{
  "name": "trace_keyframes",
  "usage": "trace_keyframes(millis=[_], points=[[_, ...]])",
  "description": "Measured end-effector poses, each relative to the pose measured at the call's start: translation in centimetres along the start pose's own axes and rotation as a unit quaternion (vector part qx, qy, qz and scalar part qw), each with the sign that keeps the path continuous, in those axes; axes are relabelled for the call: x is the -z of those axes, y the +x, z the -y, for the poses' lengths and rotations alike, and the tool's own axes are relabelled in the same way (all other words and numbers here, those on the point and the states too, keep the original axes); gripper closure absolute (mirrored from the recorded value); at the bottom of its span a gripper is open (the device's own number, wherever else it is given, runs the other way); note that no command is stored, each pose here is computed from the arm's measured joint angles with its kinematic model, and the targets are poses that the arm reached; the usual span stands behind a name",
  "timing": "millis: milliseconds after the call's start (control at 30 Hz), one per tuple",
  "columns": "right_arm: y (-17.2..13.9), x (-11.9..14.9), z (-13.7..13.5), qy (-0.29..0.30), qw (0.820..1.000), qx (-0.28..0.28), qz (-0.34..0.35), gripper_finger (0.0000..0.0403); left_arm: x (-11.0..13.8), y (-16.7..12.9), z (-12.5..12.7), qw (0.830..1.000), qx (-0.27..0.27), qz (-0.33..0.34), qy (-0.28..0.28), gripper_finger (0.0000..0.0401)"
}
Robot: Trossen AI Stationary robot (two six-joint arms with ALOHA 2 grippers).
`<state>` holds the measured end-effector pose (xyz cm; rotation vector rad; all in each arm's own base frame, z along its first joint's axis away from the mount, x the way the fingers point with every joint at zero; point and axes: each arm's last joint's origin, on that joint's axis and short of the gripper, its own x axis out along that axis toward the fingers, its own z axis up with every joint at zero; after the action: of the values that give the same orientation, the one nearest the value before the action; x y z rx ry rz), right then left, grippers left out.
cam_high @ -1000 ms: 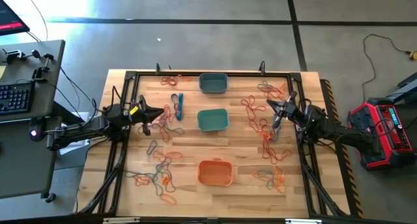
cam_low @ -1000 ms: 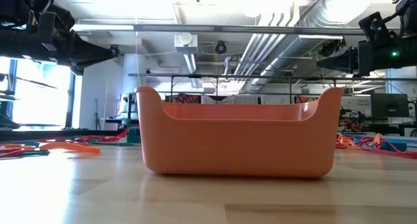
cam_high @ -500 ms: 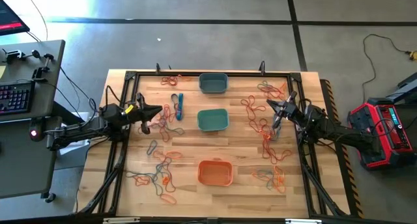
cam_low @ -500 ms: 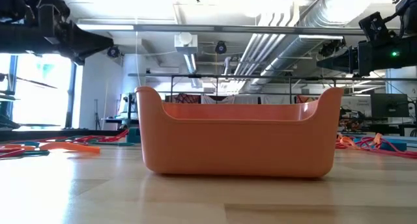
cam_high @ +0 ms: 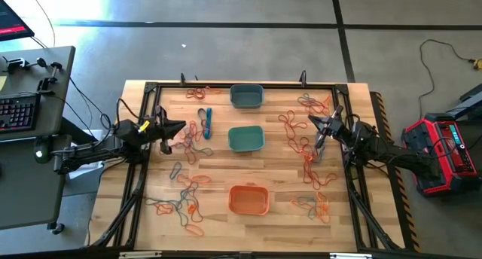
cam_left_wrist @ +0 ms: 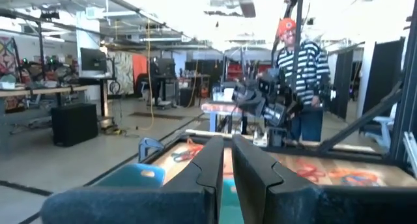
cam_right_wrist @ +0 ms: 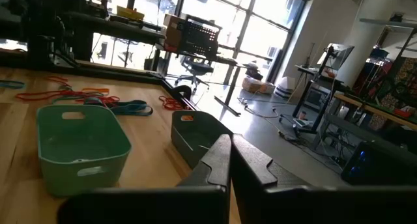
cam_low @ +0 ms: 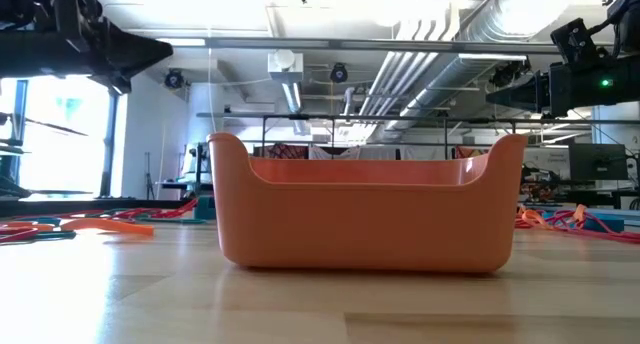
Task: Sort rubber bands into baskets
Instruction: Put the blue rubber band into the blue bin
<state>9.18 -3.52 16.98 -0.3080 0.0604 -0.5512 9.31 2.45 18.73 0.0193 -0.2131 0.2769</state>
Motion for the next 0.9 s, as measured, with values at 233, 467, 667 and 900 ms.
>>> trace_keyframes(millis=[233,467,667,900], points=[[0.0,0.0,0.0,0.0,1.0,0.0,0.0,0.0403,-0.3,0.0,0.0,0.999,0.003,0.017,-0.034,0.0378],[0.0,0.0,0.0,0.0,1.0,0.0,0.0,0.0403,-1.0,-0.1,0.1,0.999,0.009,0.049,0.014,0.0378],[0.0,0.0,0.0,0.0,1.0,0.0,0.0,0.0403,-1.0,-0.1,-0.1,0.998,-0.016,0.054,-0.018,0.0378],[0.0,0.0,0.0,0.0,1.0,0.0,0.0,0.0403,0.1,0.0,-0.1,0.998,-0.018,-0.003,-0.064,0.0378]])
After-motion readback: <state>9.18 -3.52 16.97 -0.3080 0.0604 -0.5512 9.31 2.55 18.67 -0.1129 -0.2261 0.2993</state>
